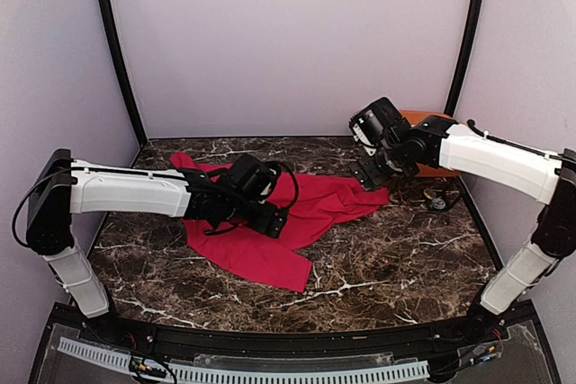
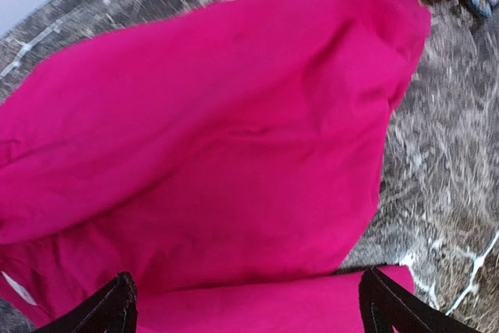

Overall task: Pin the brooch onto the clothing
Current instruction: Flatten out the crumpled clothing at the center of the board.

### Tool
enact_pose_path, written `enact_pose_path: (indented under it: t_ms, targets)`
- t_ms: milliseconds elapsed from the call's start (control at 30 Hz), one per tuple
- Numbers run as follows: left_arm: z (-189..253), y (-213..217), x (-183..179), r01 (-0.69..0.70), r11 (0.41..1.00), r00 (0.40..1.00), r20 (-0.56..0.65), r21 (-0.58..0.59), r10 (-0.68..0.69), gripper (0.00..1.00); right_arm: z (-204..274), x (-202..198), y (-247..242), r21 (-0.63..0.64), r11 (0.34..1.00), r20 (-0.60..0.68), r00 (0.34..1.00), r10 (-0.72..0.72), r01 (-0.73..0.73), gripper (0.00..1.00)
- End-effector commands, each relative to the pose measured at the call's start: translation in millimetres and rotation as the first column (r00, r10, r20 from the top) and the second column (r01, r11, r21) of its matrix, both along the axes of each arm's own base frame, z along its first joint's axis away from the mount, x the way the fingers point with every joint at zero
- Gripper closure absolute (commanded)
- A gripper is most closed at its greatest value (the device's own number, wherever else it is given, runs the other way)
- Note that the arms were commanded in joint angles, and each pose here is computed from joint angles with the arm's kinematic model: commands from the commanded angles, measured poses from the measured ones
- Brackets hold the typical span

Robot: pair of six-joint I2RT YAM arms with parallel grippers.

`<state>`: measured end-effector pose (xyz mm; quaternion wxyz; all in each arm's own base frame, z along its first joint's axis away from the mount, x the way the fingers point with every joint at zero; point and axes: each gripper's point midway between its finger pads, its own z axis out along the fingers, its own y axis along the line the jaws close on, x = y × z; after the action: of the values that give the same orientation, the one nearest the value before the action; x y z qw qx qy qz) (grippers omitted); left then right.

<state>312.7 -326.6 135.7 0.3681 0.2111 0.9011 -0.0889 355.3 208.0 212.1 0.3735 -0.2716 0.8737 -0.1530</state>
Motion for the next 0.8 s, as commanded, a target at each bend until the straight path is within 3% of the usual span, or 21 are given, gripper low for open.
enact_pose_path:
  t_ms: [0,233,533,600,667,733,767]
  targets:
    - [-28,-27,-36,0.091,0.996,0.990,-0.110,0.010,-0.089,0.01,20,-10,-2,0.099,0.995,0.018,1.000,-0.015,0.013,0.01]
    - [-63,-57,-59,0.157,0.987,0.962,-0.235,0.046,-0.142,0.01,25,-16,-8,0.112,0.993,0.019,1.000,-0.021,0.019,0.01]
    - [-106,-32,-80,0.178,0.968,0.926,-0.363,0.176,-0.104,0.04,32,-14,0,0.143,0.990,0.025,1.000,0.006,-0.009,0.01]
    - [-111,-27,-84,0.178,0.966,0.919,-0.383,0.186,-0.095,0.11,33,-13,3,0.148,0.989,0.026,1.000,0.011,-0.014,0.02]
    - [-114,-21,-89,0.179,0.965,0.913,-0.397,0.192,-0.091,0.26,33,-12,5,0.153,0.988,0.025,1.000,0.016,-0.019,0.01]
    - [-117,-15,-93,0.181,0.963,0.909,-0.408,0.201,-0.085,0.44,35,-12,8,0.156,0.987,0.026,0.999,0.023,-0.026,0.01]
    - [-118,-10,-96,0.181,0.960,0.907,-0.413,0.211,-0.080,0.61,36,-11,10,0.159,0.987,0.029,0.999,0.025,-0.029,0.01]
